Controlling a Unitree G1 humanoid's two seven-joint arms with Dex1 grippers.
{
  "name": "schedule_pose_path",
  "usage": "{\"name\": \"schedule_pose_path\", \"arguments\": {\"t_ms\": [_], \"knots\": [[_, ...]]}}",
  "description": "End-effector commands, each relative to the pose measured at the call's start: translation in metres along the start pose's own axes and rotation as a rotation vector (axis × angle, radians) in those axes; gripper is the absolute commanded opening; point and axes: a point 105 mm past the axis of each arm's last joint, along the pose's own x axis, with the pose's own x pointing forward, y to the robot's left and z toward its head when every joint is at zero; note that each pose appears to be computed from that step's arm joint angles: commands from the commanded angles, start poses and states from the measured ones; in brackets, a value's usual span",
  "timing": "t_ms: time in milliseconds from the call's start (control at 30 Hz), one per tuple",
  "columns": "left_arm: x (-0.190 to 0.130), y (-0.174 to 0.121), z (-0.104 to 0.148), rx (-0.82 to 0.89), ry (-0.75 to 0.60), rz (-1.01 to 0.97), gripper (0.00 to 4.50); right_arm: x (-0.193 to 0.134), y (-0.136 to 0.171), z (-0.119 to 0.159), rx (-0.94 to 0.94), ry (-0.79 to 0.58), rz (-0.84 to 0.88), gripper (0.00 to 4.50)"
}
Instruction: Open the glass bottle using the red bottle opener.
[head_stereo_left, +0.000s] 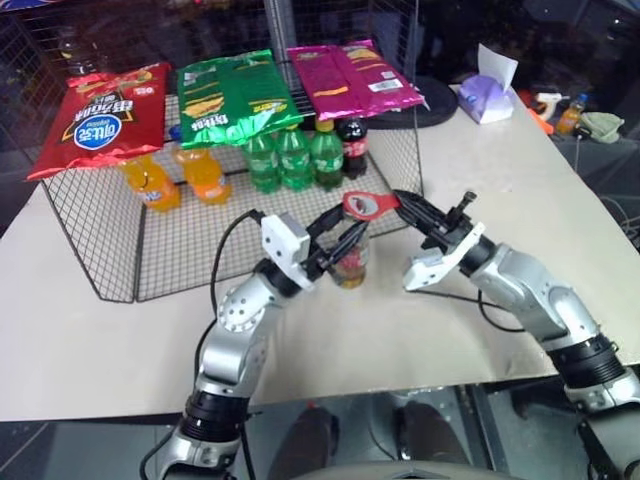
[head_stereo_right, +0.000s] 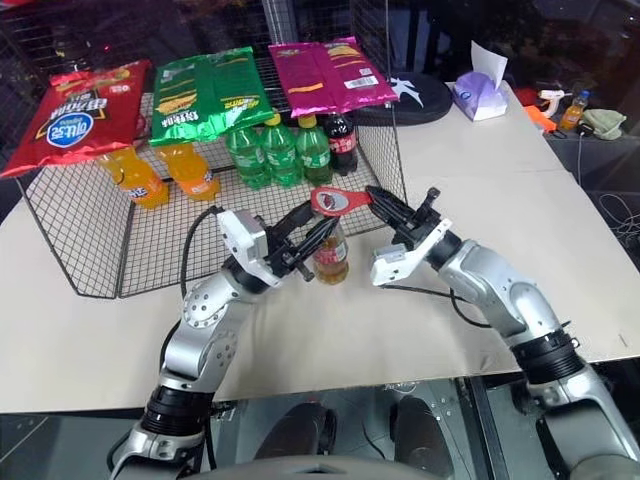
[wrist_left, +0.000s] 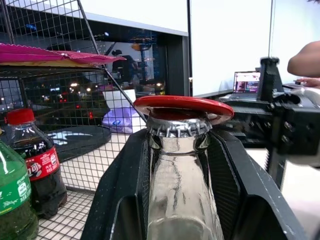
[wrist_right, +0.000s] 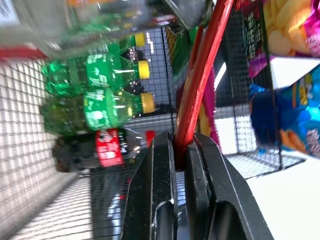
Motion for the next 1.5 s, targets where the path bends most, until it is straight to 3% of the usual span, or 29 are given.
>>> {"name": "schedule_pose_path", "arguments": {"t_ms": [33,367,767,1200,1433,1500], "knots": [[-0.007,-0.002,-0.027,-0.018,0.115,0.003,1.46,-0.001,-0.015,-0.019,-0.071,0.030,-0.015,0.00],[-0.008,-0.002,-0.027,-0.018,0.118,0.005,1.46,-0.002,-0.022,-0.027,-0.094,0.036,-0.033,0.00],[-0.012,-0.001,-0.027,-0.026,0.130,0.014,1.46,-0.001,-0.054,-0.025,-0.025,0.043,-0.215,0.00],[-0.010,0.007,-0.013,-0.029,0.057,0.061,1.46,-0.006,-0.042,-0.036,0.101,0.132,-0.226,0.00],[-0.010,0.007,-0.014,-0.015,0.065,0.066,4.20,-0.006,-0.041,-0.038,0.114,0.146,-0.230,0.00],[-0.011,0.007,-0.015,-0.014,0.067,0.065,4.45,-0.007,-0.040,-0.039,0.117,0.151,-0.229,0.00]]}}
